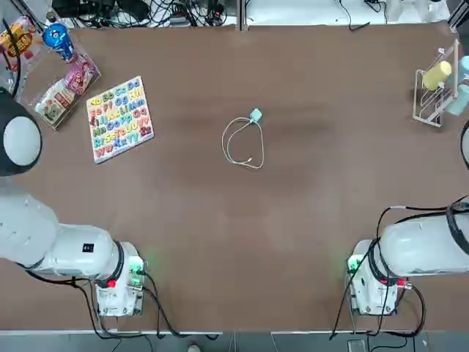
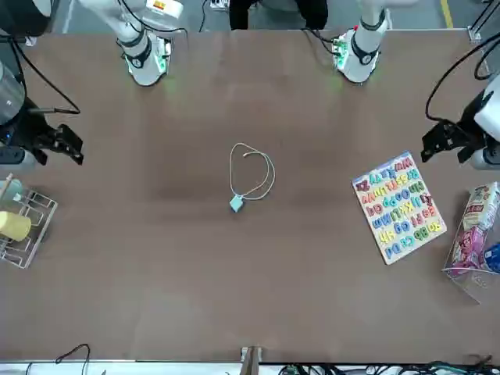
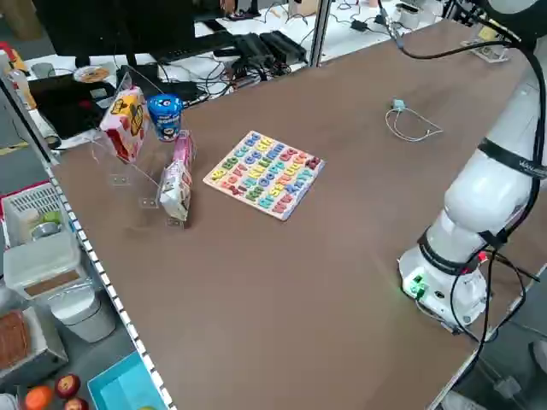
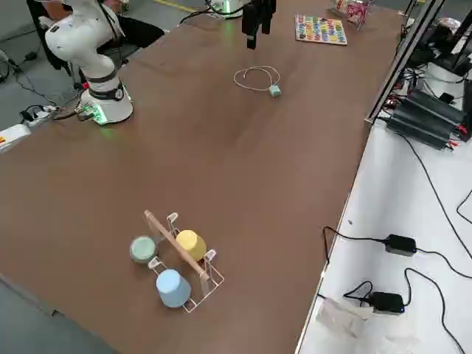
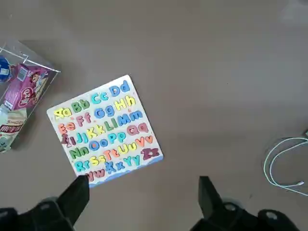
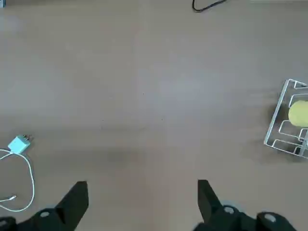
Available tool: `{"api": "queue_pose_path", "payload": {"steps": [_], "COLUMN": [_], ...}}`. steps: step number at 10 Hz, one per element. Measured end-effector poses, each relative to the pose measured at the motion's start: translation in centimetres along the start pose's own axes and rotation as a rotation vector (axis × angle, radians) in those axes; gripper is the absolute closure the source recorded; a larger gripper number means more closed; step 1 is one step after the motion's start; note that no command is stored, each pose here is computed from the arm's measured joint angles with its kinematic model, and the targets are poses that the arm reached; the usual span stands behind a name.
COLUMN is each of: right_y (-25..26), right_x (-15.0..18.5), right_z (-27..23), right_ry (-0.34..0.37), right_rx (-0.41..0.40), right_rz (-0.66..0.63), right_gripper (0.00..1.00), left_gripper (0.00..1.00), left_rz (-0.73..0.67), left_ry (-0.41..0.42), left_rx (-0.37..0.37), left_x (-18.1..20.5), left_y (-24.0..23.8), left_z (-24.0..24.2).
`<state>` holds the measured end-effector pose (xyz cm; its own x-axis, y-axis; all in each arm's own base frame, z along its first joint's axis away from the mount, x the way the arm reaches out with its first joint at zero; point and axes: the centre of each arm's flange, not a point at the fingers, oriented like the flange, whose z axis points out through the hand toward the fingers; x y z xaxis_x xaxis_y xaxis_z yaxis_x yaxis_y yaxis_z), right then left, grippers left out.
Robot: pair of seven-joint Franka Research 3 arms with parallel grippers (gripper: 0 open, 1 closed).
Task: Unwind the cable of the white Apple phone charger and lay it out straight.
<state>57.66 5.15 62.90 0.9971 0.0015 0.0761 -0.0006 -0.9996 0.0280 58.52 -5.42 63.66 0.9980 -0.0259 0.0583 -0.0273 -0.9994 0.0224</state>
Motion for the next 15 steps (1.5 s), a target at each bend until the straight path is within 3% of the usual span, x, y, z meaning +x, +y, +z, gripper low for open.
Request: {"api": "queue_pose_path", "payload": {"steps": [4,7,11,15], "right_y": [0.0,-0.1,-1.0,-5.5], "right_x": [0.0,0.1,0.3,1.2], "right_z": [0.1,0.2,1.1,5.0], "right_ry": [0.001,-0.001,-0.016,-0.088], "right_rx": [0.0,0.0,0.0,0.013], "right_rz": [0.001,0.035,0.221,0.535], "right_gripper": [0.0,0.0,0.0,0.0], "left_gripper": [0.0,0.0,0.01,0.02], "left_rz": [0.007,0.059,0.04,-0.003], "left_ry": [-0.005,-0.065,-0.067,-0.095], "left_rx": [0.0,-0.004,-0.018,-0.021], "left_x": [-0.1,0.5,0.0,-3.6], "left_y": [0.4,4.0,14.5,26.5], "left_z": [0.2,3.7,10.9,19.8]}}
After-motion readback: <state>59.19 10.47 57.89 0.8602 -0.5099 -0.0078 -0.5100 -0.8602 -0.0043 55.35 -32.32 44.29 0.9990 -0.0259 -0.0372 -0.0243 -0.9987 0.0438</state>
